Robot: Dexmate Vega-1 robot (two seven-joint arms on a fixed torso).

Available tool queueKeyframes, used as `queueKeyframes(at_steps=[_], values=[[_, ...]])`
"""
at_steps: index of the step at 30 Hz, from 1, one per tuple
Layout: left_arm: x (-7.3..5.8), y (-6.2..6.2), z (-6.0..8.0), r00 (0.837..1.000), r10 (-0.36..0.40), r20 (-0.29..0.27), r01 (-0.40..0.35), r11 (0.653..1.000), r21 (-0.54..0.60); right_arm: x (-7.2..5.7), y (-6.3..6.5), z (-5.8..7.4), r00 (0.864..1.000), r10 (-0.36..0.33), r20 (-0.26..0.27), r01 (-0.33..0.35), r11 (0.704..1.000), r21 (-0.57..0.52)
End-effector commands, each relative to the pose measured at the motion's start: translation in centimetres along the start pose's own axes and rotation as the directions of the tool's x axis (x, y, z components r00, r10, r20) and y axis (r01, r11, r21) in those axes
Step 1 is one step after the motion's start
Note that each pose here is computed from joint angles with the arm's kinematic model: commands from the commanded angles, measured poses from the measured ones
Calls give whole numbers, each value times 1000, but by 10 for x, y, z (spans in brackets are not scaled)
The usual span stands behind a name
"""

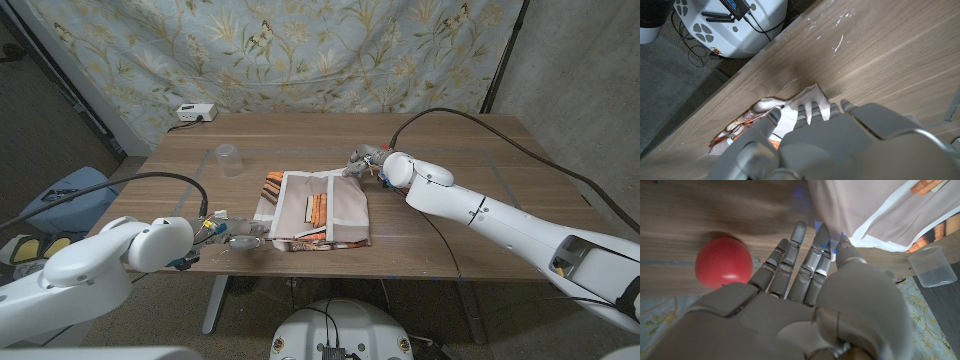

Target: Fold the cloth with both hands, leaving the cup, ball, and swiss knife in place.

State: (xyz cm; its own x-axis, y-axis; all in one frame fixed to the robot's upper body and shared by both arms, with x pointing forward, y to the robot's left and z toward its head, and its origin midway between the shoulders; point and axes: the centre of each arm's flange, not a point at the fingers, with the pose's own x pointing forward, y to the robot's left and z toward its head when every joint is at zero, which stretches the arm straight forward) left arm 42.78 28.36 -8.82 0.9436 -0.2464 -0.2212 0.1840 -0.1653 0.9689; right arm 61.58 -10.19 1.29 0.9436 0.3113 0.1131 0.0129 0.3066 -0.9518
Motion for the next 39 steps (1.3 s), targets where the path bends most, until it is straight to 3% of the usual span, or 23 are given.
queueKeyframes(at_steps=[1,39], values=[[0,0,-2,1000,3,-2,-3,1000,-8,1,-3,8,1000,-15,5,15,1000,-9],[-1,0,-4,1000,14,-2,-14,1000,-21,-8,-20,52,999,-26,45,29,998,-62]])
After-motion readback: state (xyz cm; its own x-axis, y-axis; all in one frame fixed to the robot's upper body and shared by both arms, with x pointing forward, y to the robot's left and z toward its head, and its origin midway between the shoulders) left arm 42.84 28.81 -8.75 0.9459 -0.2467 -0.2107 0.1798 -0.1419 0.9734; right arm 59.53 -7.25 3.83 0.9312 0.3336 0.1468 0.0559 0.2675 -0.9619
